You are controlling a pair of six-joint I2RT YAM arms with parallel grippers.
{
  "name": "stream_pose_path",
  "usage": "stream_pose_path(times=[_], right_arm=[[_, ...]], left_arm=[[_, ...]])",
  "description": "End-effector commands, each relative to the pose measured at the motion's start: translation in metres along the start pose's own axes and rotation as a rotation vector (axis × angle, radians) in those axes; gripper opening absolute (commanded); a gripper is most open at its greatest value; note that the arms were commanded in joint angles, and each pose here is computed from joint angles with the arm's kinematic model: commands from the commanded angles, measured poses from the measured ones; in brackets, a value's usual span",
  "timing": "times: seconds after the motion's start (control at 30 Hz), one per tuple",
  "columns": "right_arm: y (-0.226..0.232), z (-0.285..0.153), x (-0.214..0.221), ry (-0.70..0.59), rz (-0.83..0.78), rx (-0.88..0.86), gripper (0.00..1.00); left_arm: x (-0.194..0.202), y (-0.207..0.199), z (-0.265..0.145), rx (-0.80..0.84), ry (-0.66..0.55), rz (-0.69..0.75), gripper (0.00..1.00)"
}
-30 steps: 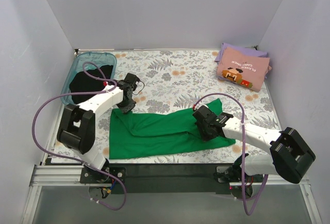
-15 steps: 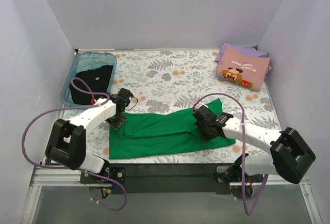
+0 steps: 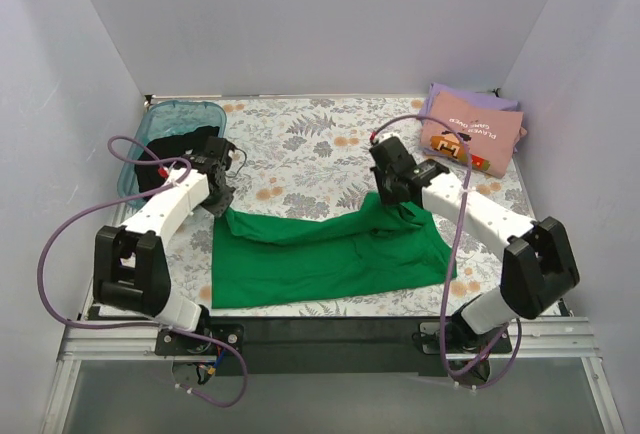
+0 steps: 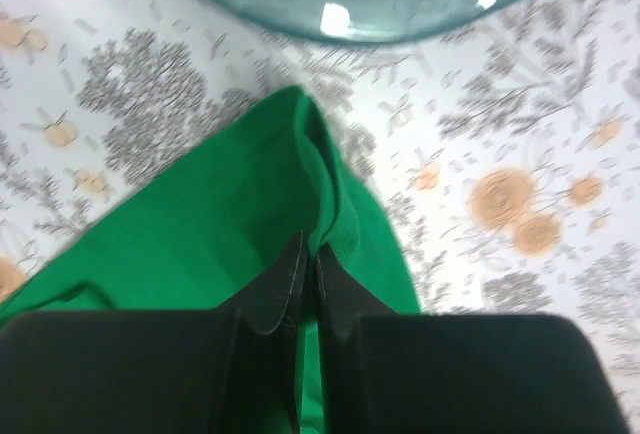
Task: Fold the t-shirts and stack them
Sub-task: Fold the tshirt
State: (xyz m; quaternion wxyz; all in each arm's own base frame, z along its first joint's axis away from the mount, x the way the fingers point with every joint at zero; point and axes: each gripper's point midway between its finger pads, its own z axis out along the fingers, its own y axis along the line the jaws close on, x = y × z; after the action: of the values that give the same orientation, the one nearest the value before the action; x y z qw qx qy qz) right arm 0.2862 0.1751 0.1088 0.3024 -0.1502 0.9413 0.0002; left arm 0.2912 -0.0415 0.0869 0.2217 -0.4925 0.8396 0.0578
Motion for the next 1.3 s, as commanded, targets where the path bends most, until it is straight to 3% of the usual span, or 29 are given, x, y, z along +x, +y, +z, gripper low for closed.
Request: stream_pose_path(times=[0.0, 0.17, 0.27, 0.5, 0.63, 0.77, 0.87, 1.03, 1.27], right_arm=[[-0.037, 0.006, -0.056, -0.091, 0.014, 0.110, 0.01], [-0.052, 0.007, -0.124, -0.199, -0.017, 0.101, 0.01], [-0.056, 0.021, -0.135, -0.188, -0.097, 0.105, 0.01], [-0.043, 0.018, -0.142, -0.214, -0.179, 0.018, 0.01], [-0.046, 0.012, -0.120, -0.202, -0.163, 0.016, 0.01], [-0.042, -0.009, -0.131, -0.271, -0.184, -0.026, 0.01], [-0.037, -0.016, -0.153, -0.318, -0.327, -0.057, 0.01], [-0.037, 0.006, -0.153, -0.291, -0.631, -0.056, 0.01], [-0.040, 0.058, -0.160, -0.215, -0.846, -0.019, 0.01]], left_arm=[[-0.021, -0.031, -0.001, 0.071, -0.007, -0.029, 0.00], [-0.033, -0.056, 0.000, 0.099, -0.014, -0.032, 0.00], [-0.040, -0.065, -0.002, 0.105, -0.021, -0.035, 0.00], [-0.044, -0.056, -0.005, 0.090, -0.046, -0.049, 0.00], [-0.039, -0.033, -0.005, 0.065, -0.060, -0.063, 0.00], [-0.037, -0.026, -0.011, 0.104, -0.060, -0.061, 0.00], [-0.040, -0.030, -0.015, 0.125, -0.069, -0.065, 0.00], [-0.045, -0.045, -0.008, 0.128, -0.071, -0.057, 0.00], [-0.047, -0.059, 0.008, 0.104, -0.079, -0.027, 0.00]])
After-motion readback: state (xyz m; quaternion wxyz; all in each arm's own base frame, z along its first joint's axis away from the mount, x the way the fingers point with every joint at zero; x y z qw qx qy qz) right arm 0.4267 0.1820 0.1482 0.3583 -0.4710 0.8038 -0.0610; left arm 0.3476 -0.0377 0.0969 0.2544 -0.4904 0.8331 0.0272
